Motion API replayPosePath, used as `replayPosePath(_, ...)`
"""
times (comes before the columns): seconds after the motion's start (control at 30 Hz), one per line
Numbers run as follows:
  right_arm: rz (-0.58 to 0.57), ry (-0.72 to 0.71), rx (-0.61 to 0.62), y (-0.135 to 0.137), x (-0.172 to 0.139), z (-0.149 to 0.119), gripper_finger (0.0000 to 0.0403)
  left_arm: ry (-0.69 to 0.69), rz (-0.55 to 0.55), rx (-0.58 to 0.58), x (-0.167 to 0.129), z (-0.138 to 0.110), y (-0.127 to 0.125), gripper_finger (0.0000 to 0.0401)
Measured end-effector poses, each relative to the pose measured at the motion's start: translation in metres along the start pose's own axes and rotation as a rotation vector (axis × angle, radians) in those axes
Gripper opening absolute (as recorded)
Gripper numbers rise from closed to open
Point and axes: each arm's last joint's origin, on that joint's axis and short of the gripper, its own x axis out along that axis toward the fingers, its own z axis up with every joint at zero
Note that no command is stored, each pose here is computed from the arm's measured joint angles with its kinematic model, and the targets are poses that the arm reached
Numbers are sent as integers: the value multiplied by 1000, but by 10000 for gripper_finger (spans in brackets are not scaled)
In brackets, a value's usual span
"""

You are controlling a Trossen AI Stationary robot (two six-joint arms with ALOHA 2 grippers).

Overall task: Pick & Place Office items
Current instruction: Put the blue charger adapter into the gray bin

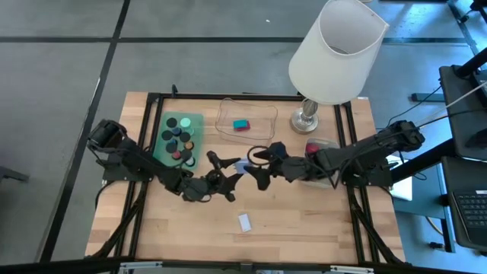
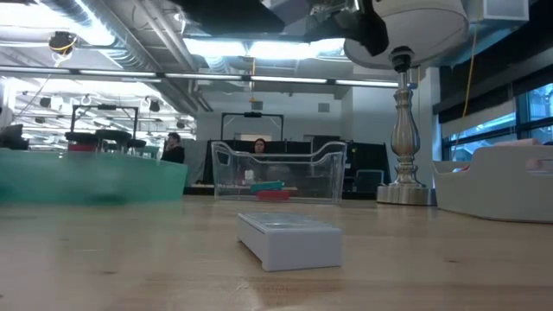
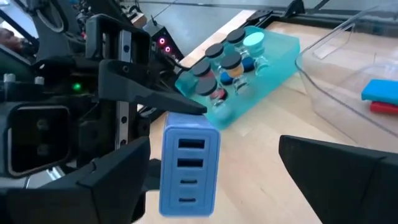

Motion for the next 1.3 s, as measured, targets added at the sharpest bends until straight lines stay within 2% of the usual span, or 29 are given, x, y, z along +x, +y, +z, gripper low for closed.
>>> replayPosePath(0.17,-3,-14,-4,-1,1,3,342,0,25,11,8,0,6,208)
replayPosePath(0.33,-3,-15,-16,-1,1,2,299,-5,16,8,14,-2,9,208)
replayPosePath(0.47,-6,-16,-15,-2,2,3,246,-9,13,2,17,-2,11,208)
replayPosePath(0.67,-15,-34,-7,-2,2,4,127,-32,-24,10,18,-2,10,220)
replayPosePath(0.7,-15,-38,-5,-1,2,4,120,-31,-23,12,18,-2,10,226)
replayPosePath(0.93,-27,-27,-78,-3,-1,5,121,-39,3,-68,16,1,11,269)
replayPosePath(1.07,-46,-11,-112,-8,-17,16,121,-54,48,-112,11,6,13,285)
replayPosePath(1.2,-142,82,-112,-24,-44,22,121,3,147,-109,3,8,12,293)
replayPosePath(1.3,-272,185,-87,-42,-63,18,121,54,220,-110,-2,7,11,293)
